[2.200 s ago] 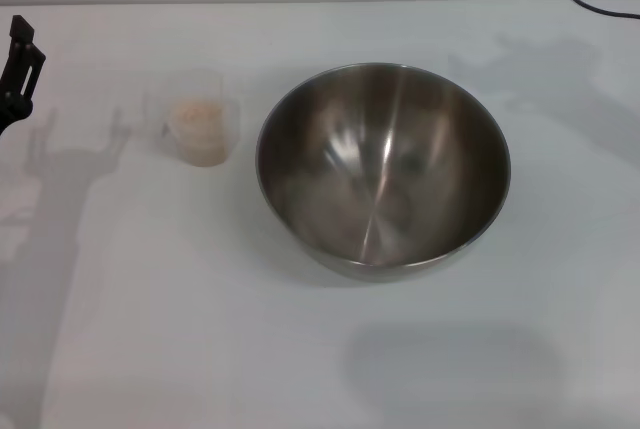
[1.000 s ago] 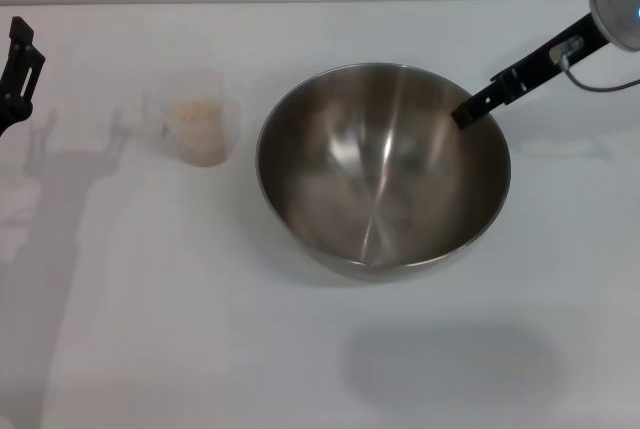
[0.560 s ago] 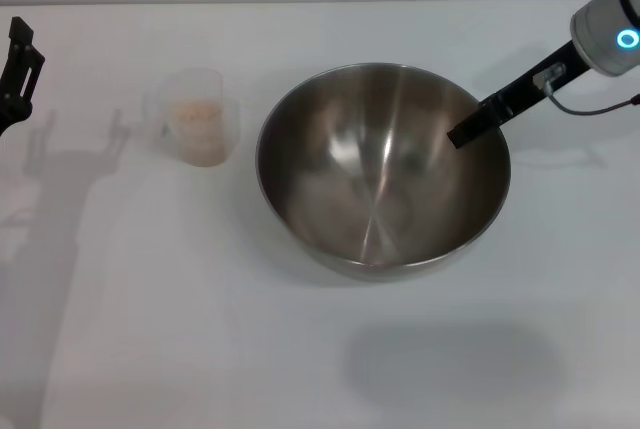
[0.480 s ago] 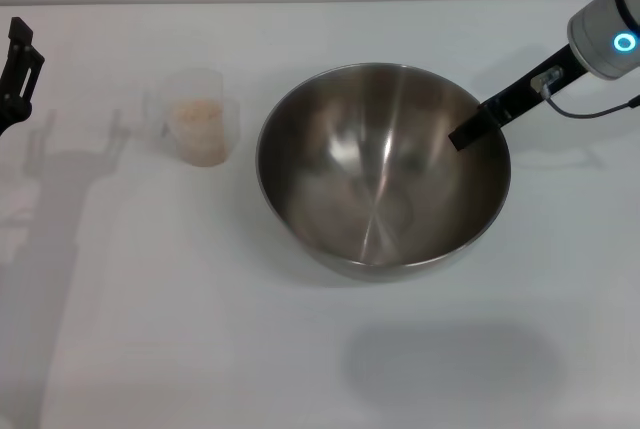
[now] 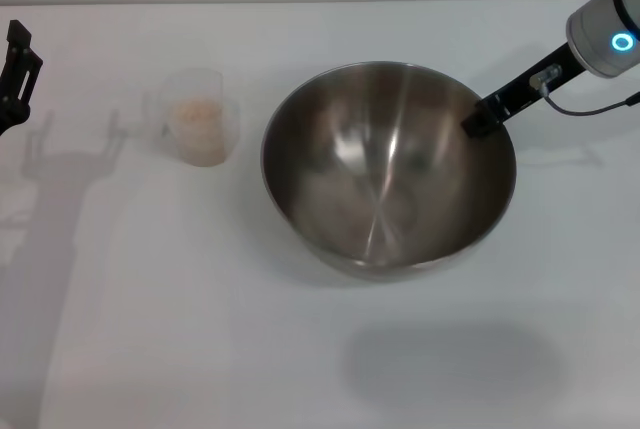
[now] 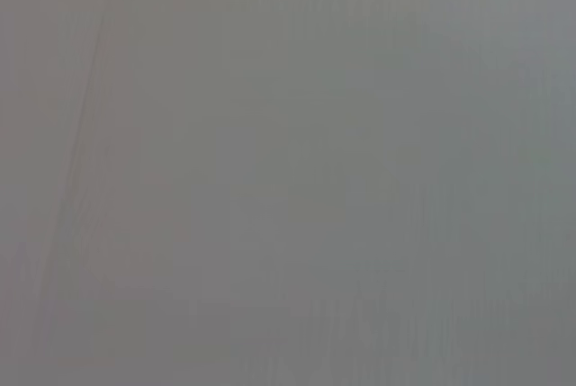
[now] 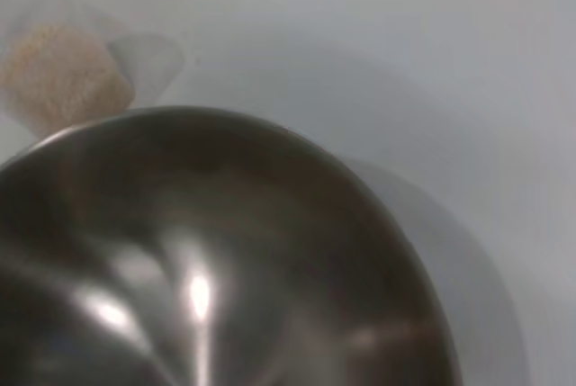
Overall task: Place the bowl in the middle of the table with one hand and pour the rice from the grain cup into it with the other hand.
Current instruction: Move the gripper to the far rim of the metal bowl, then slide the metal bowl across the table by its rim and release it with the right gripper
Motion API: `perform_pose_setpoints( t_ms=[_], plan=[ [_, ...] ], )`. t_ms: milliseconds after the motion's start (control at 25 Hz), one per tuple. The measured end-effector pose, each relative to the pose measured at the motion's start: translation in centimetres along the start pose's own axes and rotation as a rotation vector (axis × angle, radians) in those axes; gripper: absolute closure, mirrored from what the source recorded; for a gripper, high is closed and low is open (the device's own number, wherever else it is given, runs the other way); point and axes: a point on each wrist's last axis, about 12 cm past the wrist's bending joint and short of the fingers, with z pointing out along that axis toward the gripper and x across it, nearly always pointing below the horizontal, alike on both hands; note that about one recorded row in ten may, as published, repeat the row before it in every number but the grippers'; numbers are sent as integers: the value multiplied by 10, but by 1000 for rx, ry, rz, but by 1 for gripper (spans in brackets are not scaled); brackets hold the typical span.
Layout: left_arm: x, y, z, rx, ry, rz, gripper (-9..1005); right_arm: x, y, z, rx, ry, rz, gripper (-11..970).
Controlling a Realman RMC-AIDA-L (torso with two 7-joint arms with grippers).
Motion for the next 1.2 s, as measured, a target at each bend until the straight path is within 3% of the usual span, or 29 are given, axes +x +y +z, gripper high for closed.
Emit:
perform_pose_setpoints(
  t_ms=[160, 600, 1200],
  plan=[
    [0, 0, 0, 0, 0, 0, 220, -1, 0, 1, 3, -4, 0, 932],
    [0, 0, 0, 1, -2, 0, 225, -9, -2, -14, 17, -93, -11, 940],
    [0, -1, 0, 4, -4, -1, 233, -26, 20, -10, -24, -134, -80, 941]
  ],
)
